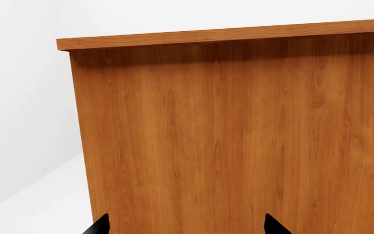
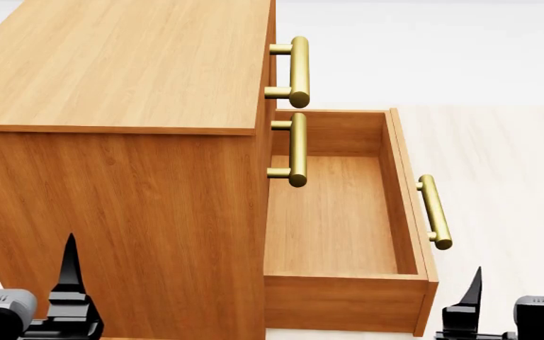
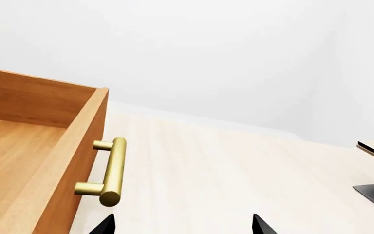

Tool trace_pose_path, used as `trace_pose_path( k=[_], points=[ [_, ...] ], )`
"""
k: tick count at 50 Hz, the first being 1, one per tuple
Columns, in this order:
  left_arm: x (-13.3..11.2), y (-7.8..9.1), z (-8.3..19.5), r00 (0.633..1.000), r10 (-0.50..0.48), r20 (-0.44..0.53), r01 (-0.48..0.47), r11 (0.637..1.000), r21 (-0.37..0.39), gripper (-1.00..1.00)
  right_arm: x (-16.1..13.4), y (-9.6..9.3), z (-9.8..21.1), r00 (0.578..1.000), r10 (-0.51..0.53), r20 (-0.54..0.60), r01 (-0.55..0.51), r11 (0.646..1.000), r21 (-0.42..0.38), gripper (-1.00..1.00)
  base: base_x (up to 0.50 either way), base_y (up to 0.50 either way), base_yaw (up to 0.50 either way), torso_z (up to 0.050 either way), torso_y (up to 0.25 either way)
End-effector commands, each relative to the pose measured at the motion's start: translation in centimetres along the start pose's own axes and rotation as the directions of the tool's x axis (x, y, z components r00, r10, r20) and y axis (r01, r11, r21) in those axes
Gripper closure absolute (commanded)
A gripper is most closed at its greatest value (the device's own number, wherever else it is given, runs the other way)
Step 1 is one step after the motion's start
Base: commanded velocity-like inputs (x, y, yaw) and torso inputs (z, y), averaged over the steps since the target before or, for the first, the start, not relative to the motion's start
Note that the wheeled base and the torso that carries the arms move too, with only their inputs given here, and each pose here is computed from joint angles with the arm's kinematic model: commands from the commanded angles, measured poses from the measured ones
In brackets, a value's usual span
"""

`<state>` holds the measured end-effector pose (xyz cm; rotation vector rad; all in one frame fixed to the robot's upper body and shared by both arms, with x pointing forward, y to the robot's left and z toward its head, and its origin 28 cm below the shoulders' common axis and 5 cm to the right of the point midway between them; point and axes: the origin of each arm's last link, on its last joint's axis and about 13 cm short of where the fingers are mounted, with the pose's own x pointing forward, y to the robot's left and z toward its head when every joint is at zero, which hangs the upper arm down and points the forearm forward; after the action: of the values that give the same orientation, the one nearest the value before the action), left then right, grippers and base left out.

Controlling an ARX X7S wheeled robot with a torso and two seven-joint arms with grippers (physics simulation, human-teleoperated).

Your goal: Close the bottom drawer of the cabinet.

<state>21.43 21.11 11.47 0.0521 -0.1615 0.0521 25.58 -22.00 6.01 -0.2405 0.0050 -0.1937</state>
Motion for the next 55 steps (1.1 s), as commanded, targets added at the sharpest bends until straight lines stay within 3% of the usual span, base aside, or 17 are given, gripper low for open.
trace_pose_path(
  k=[1, 25, 55],
  points=[
    [0.0, 0.0, -0.1, 1.0, -0.001, 0.0, 0.001, 1.0, -0.003, -1.0, 0.0, 1.1, -2.7, 0.999, 0.035, -0.038, -0.034, 0.999, 0.019, -1.0, 0.0, 0.0, 0.0, 0.0, 0.0],
    [-0.3, -0.1, -0.3, 1.0, -0.008, -0.002, 0.008, 1.0, -0.01, -1.0, 2.0, 4.5, -3.9, 0.987, 0.152, -0.044, -0.151, 0.988, 0.025, -1.0, 0.0, 0.0, 0.0, 0.0, 0.0],
    [-0.2, -0.1, -0.1, 1.0, -0.004, 0.001, 0.004, 1.0, -0.013, -1.0, 1.3, 8.6, -3.0, 0.939, 0.345, -0.018, -0.345, 0.936, -0.063, -1.0, 0.0, 0.0, 0.0, 0.0, 0.0]
  ],
)
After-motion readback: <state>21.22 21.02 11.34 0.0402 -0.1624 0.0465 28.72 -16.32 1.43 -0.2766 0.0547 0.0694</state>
